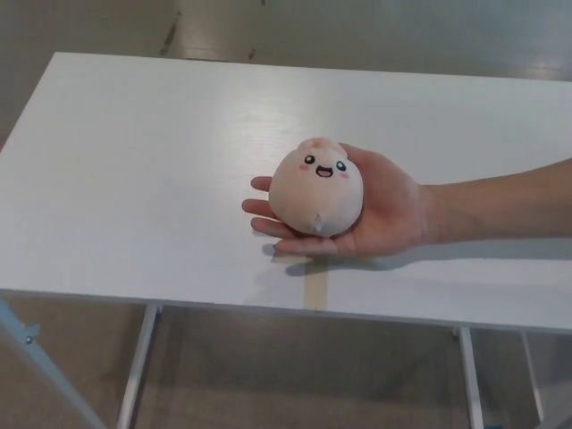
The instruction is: Use the left hand to take the pink dumpling toy on a person's hand and put it on the desk.
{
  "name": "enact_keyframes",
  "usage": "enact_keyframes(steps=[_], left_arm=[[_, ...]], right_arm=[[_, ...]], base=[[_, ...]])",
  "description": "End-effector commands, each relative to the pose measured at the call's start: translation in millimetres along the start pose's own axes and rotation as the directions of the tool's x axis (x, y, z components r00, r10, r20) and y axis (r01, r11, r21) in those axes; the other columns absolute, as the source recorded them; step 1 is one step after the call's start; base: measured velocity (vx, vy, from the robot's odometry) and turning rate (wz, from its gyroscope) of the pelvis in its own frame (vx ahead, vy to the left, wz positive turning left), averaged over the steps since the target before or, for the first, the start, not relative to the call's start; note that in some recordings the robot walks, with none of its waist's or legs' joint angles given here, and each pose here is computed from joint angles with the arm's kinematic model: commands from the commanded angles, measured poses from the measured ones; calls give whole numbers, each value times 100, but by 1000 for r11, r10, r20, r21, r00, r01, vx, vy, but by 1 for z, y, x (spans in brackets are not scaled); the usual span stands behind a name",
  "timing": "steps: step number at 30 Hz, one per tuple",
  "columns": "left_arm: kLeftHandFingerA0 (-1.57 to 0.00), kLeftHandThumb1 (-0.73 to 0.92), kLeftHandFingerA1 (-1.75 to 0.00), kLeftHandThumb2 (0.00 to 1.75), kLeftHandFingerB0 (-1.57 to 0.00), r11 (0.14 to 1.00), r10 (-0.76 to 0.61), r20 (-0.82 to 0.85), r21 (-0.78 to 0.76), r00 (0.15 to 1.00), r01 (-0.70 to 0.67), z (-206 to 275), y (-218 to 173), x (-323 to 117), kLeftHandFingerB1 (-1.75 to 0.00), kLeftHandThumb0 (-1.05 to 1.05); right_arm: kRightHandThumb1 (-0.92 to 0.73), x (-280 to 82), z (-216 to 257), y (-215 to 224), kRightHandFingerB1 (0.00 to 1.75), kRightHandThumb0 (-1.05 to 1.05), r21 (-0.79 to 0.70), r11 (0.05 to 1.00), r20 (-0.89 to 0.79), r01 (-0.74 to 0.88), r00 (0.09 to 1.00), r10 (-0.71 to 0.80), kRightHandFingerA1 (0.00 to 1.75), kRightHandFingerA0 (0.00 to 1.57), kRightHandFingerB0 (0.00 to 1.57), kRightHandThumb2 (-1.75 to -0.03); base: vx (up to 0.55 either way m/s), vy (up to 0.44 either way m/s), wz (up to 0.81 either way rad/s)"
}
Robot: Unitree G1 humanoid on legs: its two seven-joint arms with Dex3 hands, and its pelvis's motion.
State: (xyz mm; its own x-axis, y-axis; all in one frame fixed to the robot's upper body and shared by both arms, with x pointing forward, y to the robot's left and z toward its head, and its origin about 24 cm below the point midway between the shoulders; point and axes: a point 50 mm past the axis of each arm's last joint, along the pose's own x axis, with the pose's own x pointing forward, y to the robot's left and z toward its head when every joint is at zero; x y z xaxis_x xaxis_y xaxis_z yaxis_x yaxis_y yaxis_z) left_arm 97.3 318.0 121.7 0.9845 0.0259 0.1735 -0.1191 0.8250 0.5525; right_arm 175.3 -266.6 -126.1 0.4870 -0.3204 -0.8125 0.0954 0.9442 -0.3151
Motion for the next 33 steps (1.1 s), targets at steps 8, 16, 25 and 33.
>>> enact_keyframes(steps=[8, 16, 25, 33], left_arm=[[-55, 46, -42, 55, -42, 997, 41, 575, 35, 817, -74, 119, 56, 26, -34, -51], [-44, 45, -42, 54, -36, 981, -139, 640, 194, 756, 16, 162, 49, 98, -34, -59], [-37, 42, -47, 73, -28, 939, -272, 600, 336, 752, 71, 187, 22, 152, -40, -64], [-36, 43, -46, 73, -27, 904, -352, 565, 410, 746, 116, 197, -18, 196, -40, -64]], right_arm=[[-70, -2, -16, -1, 44, -24, -17, 1000, -21, 6, 1000, -6, 47, 70, 58, -60], [-70, -2, -15, -1, 43, -24, -18, 1000, -23, 0, 1000, -1, 47, 70, 56, -60], [-70, -1, -8, -2, 43, -24, -17, 1000, -7, -3, 1000, 2, 46, 69, 56, -60], [-70, -1, -5, -3, 43, -23, -6, 1000, -1, -7, 1000, 7, 46, 68, 56, -60]], base=[[0, 0, 0], [0, 0, 0], [0, 0, 0], [0, 0, 0]])
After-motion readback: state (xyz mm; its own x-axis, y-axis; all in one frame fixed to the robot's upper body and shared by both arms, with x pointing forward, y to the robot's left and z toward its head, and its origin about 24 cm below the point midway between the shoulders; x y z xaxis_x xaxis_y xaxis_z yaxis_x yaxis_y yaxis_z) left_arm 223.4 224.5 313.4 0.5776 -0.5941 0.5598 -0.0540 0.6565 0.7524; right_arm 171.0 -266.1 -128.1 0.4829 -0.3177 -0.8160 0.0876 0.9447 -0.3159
